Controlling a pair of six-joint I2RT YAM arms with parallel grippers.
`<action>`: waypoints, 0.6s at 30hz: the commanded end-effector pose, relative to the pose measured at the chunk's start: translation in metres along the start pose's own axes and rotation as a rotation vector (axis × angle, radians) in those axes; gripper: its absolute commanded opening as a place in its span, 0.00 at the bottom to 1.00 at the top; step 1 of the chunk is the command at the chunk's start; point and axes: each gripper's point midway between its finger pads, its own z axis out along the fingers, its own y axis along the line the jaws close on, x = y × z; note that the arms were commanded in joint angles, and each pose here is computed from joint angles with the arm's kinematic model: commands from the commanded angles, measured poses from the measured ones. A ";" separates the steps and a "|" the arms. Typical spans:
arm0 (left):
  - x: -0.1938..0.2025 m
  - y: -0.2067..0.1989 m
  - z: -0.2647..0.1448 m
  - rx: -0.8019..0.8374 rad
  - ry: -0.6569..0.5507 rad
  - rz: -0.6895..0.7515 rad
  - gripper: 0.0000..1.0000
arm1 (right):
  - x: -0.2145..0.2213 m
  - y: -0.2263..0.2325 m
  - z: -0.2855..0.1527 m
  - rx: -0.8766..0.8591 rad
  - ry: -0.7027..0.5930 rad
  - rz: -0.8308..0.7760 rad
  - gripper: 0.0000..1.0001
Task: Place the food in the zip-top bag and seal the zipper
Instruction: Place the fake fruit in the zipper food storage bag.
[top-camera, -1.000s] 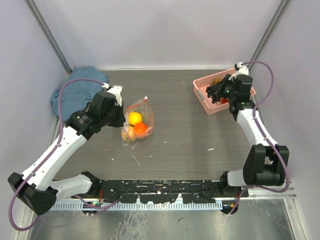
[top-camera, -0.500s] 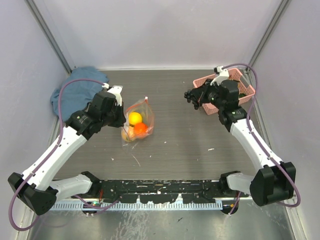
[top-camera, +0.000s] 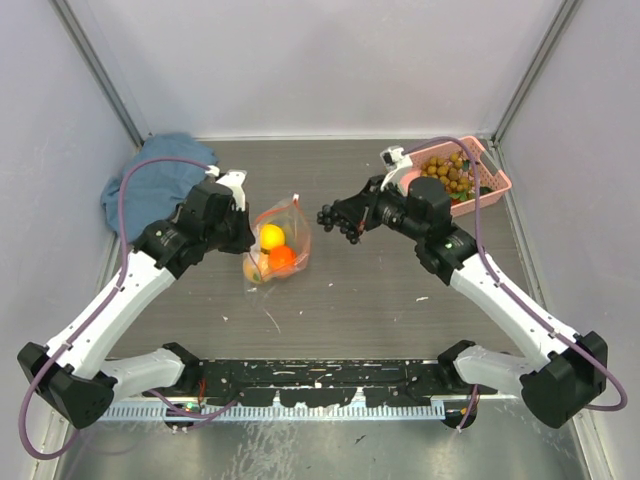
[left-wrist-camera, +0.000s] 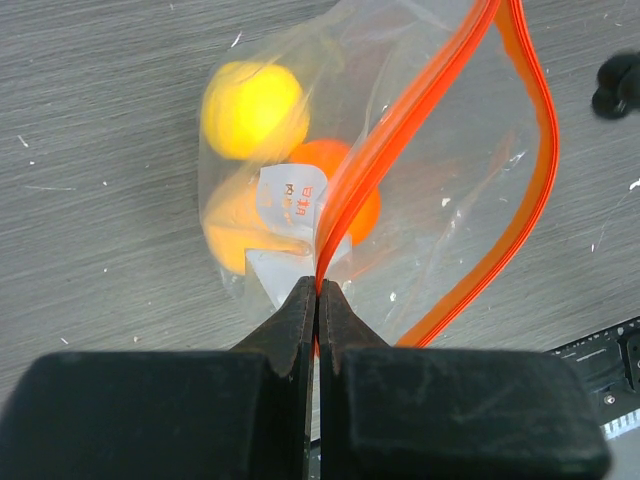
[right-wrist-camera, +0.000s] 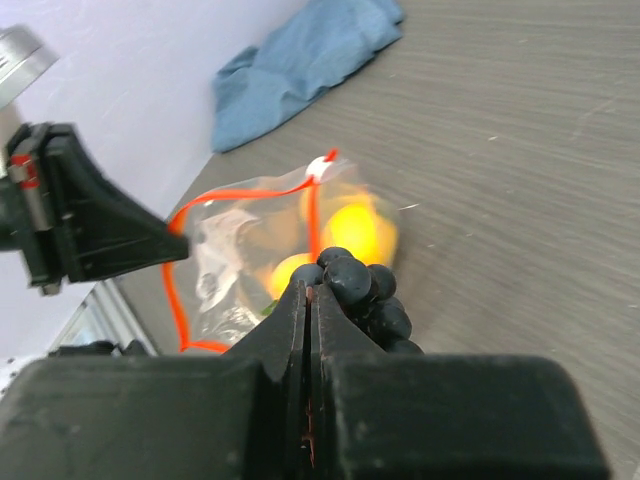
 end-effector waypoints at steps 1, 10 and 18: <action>-0.016 -0.009 0.001 0.038 -0.054 -0.020 0.00 | -0.024 0.053 -0.007 -0.139 -0.084 0.005 0.01; -0.015 -0.010 0.003 0.042 -0.048 -0.023 0.00 | -0.013 0.102 -0.001 -0.260 -0.065 0.016 0.01; -0.016 -0.012 0.003 0.052 -0.048 -0.030 0.00 | -0.009 0.117 0.011 -0.321 -0.061 0.040 0.01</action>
